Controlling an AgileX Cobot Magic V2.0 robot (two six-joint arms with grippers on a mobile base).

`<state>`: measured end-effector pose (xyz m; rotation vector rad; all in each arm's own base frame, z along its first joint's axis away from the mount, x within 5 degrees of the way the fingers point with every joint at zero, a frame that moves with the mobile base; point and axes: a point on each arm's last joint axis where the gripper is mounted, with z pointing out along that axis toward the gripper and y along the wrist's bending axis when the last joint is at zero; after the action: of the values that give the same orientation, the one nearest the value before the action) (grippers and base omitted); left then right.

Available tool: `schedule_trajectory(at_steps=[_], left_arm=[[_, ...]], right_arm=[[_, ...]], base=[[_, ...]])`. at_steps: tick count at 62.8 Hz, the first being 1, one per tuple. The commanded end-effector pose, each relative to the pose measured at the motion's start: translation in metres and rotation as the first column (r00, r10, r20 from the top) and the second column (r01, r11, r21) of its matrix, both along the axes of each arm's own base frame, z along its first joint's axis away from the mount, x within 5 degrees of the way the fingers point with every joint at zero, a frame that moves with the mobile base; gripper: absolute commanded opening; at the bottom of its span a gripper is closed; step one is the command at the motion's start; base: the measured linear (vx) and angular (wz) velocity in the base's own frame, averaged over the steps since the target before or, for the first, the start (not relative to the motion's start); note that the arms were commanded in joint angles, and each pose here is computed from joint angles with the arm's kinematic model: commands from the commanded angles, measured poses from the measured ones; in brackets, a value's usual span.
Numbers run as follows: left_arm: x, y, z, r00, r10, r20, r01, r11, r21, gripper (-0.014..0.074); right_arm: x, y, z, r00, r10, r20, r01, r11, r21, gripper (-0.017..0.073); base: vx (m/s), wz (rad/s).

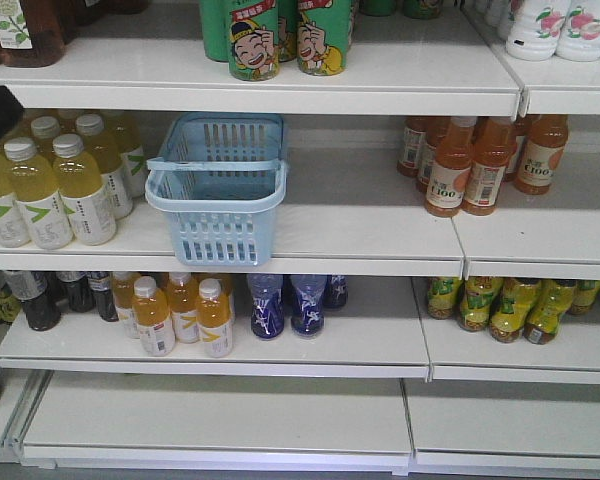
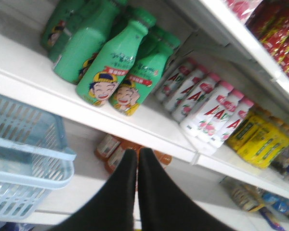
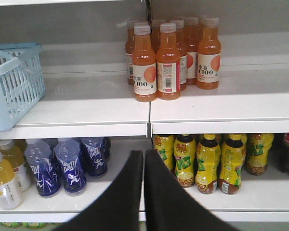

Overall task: Place coke in basket with both arms
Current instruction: 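Reach the left gripper to the light-blue basket's handle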

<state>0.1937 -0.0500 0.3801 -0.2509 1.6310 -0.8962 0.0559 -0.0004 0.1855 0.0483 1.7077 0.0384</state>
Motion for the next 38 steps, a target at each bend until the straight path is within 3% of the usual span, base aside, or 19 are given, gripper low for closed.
schedule_trajectory(at_steps=[1, 13, 21, 31, 38], left_arm=[[0.019, -0.005, -0.002, 0.999, -0.027, -0.038, 0.025, 0.998, -0.052, -0.0008], [0.064, -0.011, -0.05, 0.972, -0.032, -0.232, 0.024, 0.999, -0.036, -0.0008], [0.086, -0.02, -0.082, 0.936, -0.106, -0.337, 0.092, 0.994, -0.058, -0.0006], [0.111, -0.038, -0.091, 0.888, -0.296, -0.351, 0.253, 0.954, -0.164, -0.0006], [0.129, -0.043, -0.082, 0.89, -0.329, -0.315, 0.287, 0.942, -0.173, -0.0005]], right_arm=[[0.0, 0.0, 0.004, 0.997, -0.001, 0.081, 0.002, 1.0, -0.017, -0.0005], [0.0, 0.0, 0.004, 0.997, -0.001, 0.081, 0.002, 1.0, -0.017, -0.0005], [0.0, 0.0, 0.004, 0.997, -0.001, 0.081, 0.002, 1.0, -0.017, -0.0005], [0.0, 0.0, 0.004, 0.997, -0.001, 0.081, 0.002, 1.0, -0.017, -0.0005], [0.0, 0.0, 0.004, 0.997, -0.001, 0.081, 0.002, 1.0, -0.017, -0.0005]], base=[[0.0, 0.0], [0.0, 0.0], [0.0, 0.0], [0.0, 0.0], [0.0, 0.0]])
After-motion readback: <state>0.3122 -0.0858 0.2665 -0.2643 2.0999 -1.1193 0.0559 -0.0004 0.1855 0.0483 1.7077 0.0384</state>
